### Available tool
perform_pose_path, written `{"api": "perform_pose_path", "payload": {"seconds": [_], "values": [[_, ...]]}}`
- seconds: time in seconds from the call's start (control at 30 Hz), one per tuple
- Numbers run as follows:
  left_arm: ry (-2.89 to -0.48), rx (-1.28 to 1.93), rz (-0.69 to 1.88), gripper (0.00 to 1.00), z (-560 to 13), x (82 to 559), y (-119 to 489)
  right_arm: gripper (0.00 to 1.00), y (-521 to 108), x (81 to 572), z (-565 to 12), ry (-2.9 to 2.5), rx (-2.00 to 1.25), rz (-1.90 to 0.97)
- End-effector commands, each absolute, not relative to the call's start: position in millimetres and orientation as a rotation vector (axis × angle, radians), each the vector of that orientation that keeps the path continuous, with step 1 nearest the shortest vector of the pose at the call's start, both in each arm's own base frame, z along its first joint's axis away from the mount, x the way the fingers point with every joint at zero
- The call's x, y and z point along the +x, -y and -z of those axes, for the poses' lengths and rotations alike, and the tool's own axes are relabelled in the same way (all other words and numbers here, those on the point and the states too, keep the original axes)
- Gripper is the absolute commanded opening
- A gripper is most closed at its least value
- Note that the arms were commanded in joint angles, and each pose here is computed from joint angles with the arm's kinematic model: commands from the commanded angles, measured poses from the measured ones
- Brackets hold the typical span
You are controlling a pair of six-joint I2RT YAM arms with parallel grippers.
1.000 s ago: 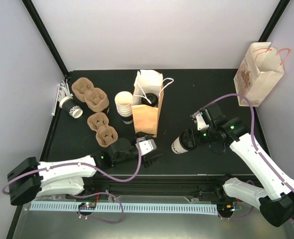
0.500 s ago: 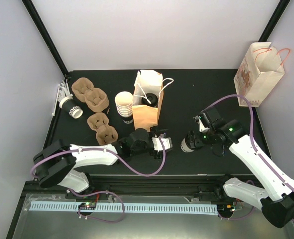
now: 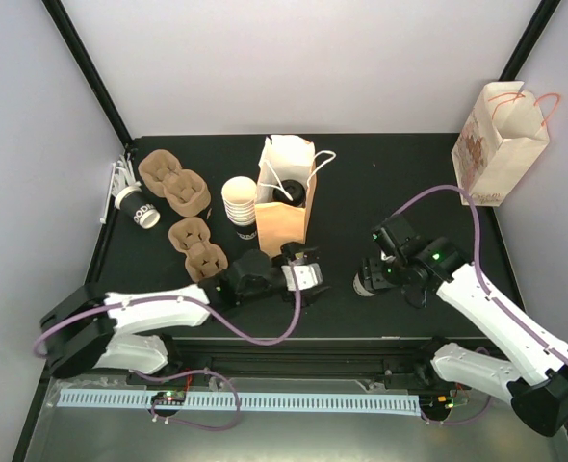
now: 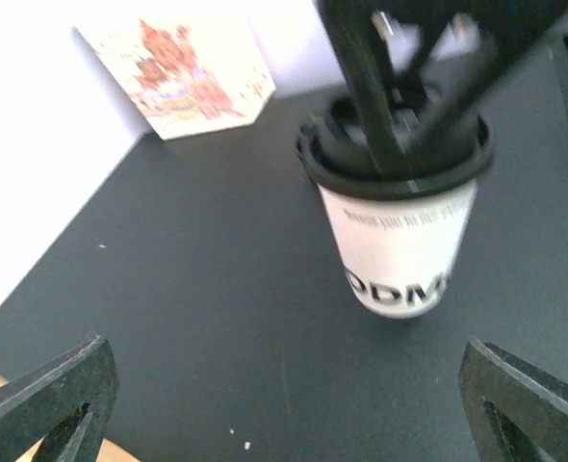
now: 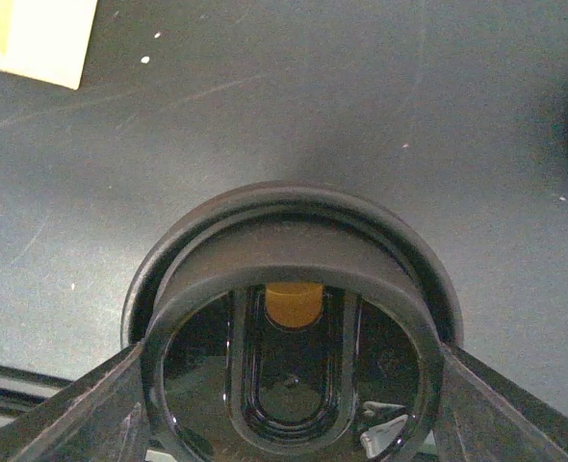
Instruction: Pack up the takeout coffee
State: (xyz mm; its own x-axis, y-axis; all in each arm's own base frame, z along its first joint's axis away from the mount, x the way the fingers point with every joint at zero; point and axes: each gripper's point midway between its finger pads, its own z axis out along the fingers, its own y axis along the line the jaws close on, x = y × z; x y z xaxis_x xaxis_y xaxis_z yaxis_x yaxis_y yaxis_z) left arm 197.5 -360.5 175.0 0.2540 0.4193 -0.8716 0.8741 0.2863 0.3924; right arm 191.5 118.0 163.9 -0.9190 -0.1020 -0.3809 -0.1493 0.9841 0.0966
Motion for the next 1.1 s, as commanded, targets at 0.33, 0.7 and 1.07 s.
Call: {"api": "perform_pose_path", "payload": {"seconds": [0.33, 0.7, 1.07], "values": [[-1.705, 0.55, 0.637, 0.99, -239, 194, 233, 0.67, -170, 181, -164, -2.673, -0.364, -0.192], [-2.142, 0.252, 0.69, 0.99, -230, 202, 197, 0.67, -252, 145, -188, -2.433, -0.925, -0.452], [-2.264, 0.13, 1.011, 0.99, -220, 185, 191, 0.66, -294, 129, -182, -2.305, -1.311, -0.323]]}}
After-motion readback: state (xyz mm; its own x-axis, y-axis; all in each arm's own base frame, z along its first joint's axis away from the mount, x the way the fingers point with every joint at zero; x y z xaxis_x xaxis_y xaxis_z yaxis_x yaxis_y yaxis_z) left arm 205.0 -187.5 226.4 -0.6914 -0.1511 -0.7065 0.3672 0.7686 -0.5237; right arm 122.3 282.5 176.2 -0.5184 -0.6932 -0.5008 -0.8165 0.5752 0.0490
